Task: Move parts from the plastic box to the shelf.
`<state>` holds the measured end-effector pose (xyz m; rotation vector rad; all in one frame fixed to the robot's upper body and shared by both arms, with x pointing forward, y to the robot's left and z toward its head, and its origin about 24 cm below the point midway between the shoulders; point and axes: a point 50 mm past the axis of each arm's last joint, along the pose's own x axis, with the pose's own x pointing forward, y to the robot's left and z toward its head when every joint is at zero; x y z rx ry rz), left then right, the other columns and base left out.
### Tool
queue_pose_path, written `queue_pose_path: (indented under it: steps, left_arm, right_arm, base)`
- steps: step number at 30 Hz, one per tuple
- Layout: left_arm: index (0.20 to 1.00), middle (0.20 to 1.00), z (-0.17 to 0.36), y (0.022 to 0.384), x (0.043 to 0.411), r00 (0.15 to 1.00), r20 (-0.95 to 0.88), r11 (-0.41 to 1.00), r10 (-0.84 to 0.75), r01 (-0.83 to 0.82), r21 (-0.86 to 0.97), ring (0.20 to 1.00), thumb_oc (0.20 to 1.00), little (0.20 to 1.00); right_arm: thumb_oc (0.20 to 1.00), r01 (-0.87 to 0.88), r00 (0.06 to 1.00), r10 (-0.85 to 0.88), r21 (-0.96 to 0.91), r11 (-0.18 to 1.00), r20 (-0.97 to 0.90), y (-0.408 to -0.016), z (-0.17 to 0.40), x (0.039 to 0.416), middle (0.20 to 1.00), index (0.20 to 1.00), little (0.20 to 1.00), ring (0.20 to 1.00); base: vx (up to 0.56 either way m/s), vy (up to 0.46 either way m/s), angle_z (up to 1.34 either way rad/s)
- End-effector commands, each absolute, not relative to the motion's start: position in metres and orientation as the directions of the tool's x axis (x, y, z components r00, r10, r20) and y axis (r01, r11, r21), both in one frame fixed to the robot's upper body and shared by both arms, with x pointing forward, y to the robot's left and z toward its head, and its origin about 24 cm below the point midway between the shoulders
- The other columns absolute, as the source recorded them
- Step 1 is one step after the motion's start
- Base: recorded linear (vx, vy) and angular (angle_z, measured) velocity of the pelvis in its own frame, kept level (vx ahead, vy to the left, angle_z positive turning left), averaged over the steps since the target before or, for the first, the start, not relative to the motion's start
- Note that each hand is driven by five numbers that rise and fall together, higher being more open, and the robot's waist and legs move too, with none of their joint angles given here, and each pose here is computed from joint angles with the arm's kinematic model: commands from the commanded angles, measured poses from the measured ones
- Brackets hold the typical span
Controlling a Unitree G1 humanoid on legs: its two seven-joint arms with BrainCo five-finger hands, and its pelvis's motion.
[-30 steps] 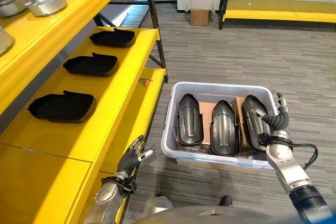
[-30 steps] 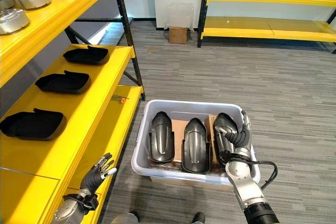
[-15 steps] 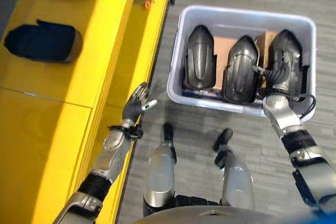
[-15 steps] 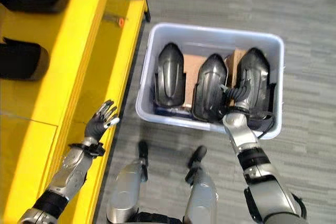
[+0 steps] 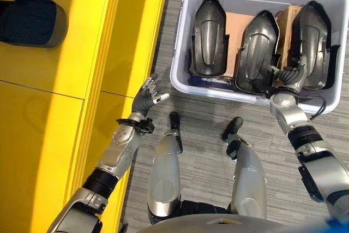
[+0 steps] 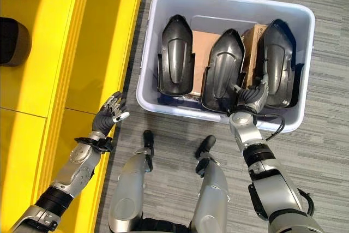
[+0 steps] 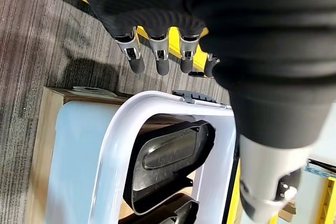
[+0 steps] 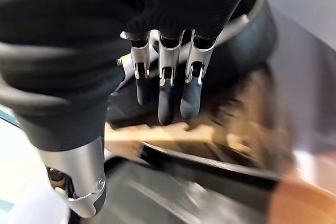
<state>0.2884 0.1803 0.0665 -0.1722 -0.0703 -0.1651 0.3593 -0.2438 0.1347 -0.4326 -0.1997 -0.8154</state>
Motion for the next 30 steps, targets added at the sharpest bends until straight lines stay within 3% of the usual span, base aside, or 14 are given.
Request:
queue_pose_path:
  steps: [1,13,19,26,27,30]
  left_arm:
    - [1.000,1.000,0.079,0.174,0.279,0.978,0.144,0.953,-0.153,0.185,-0.240,1.000,1.000,1.000]
    - [1.000,1.000,0.071,0.173,0.279,0.985,0.137,0.951,-0.107,0.142,-0.275,1.000,1.000,1.000]
    - [1.000,1.000,0.066,0.173,0.282,0.989,0.090,0.937,-0.117,0.140,-0.321,1.000,1.000,1.000]
    - [1.000,1.000,0.059,0.182,0.286,0.993,0.036,0.944,-0.116,0.122,-0.306,1.000,1.000,1.000]
    - [1.000,1.000,0.058,0.184,0.287,0.993,0.028,0.945,-0.112,0.115,-0.305,1.000,1.000,1.000]
    - [1.000,1.000,0.058,0.187,0.286,0.993,0.026,0.950,-0.118,0.120,-0.288,1.000,1.000,1.000]
  right_arm:
    - [1.000,0.834,0.529,-0.619,-0.220,0.506,0.581,-0.245,0.175,0.352,1.000,1.000,1.000,1.000]
    - [1.000,0.847,0.476,-0.580,-0.165,0.506,0.661,-0.231,0.182,0.344,1.000,1.000,1.000,1.000]
    - [1.000,0.856,0.499,-0.715,-0.148,0.496,0.489,-0.247,0.161,0.346,1.000,1.000,1.000,1.000]
    - [1.000,0.725,0.686,-0.706,-0.248,0.643,0.174,-0.268,0.139,0.369,1.000,1.000,1.000,1.000]
    - [1.000,0.710,0.700,-0.710,-0.174,0.682,0.072,-0.268,0.133,0.372,1.000,1.000,1.000,1.000]
    - [1.000,0.672,0.737,-0.676,-0.138,0.727,0.023,-0.271,0.130,0.376,1.000,1.000,1.000,1.000]
  base:
    - [0.05,0.080,-0.19]
    - [0.04,0.012,-0.07]
    - [0.05,-0.014,-0.03]
    - [0.04,-0.078,0.03]
    - [0.04,-0.066,0.16]
    - [0.04,-0.040,0.13]
